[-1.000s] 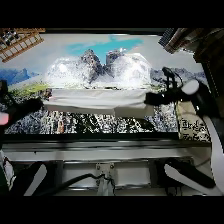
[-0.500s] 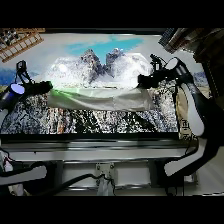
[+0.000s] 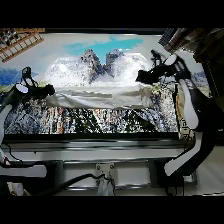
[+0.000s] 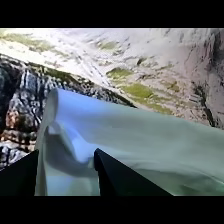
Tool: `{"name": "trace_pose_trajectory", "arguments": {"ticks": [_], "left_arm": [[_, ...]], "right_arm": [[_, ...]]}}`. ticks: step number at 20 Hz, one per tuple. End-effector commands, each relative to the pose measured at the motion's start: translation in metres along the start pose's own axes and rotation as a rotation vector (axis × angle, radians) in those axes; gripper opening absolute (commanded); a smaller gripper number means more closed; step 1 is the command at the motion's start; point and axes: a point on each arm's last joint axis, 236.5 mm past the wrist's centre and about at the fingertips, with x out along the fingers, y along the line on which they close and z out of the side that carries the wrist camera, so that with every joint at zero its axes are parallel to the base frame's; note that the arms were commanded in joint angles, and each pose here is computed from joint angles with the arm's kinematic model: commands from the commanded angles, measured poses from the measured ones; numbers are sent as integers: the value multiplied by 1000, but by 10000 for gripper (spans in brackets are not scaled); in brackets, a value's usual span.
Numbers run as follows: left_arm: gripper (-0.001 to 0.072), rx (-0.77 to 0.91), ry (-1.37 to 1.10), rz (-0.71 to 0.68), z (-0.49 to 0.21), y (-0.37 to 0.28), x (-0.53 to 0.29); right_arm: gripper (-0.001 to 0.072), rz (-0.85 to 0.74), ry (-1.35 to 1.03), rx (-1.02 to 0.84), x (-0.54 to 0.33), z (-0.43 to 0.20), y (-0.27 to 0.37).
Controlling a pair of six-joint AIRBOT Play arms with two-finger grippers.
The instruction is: Fold the clothes and pants, and hang the long-sleeved shirts on hangers.
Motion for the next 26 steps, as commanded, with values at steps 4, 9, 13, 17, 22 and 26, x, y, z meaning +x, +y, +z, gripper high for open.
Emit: {"name": "trace_pose_trajectory", "arguments": {"ticks": [4,9,13,17,22,26], "left_arm": [[373,-13,-77,-25,27,0,-71],[374,36,-158,-110,40,-50,-108],[373,90,-141,-180,29,-94,-107],[373,160,-121,-230,14,-133,-102],[373,198,-125,-256,8,-154,-100],[373,192,-120,-278,5,-163,-101]], "right_arm": [[404,-114,-65,176,-84,-18,-91],[700,166,-29,299,-54,-76,-94],[701,185,4,368,-23,-98,-100],[702,282,16,434,-5,-95,-91],[703,310,47,394,12,-97,-72],[693,313,72,347,29,-100,-51]]}}
